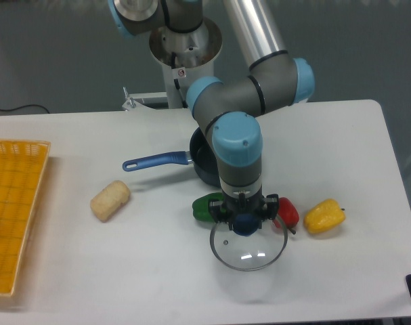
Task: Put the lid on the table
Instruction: 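Carry the glass lid away from the pan over the open table, then lower the glass lid flat onto the table surface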
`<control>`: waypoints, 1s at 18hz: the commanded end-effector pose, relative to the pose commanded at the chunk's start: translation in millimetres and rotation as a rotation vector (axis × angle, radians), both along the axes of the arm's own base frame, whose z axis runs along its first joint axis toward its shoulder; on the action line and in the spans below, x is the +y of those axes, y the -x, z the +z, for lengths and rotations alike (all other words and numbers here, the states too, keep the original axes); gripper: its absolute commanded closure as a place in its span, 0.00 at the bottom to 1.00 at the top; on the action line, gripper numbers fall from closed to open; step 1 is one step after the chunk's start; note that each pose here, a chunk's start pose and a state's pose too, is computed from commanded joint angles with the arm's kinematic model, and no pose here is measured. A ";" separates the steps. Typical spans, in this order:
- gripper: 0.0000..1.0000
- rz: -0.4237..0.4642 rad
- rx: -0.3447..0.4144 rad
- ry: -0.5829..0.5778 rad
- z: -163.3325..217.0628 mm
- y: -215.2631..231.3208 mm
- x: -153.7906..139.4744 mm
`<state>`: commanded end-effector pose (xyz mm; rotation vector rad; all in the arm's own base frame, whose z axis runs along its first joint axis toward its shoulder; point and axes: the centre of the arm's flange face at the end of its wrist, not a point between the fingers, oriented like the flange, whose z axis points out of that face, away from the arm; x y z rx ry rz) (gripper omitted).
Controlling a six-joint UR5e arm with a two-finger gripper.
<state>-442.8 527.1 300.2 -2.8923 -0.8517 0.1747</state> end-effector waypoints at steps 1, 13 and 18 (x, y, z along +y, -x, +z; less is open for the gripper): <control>0.51 0.000 -0.004 0.003 -3.7 1.4 1.1; 0.51 -0.003 -0.029 0.023 -39.8 13.3 9.6; 0.51 -0.005 -0.035 0.027 -48.7 13.1 12.2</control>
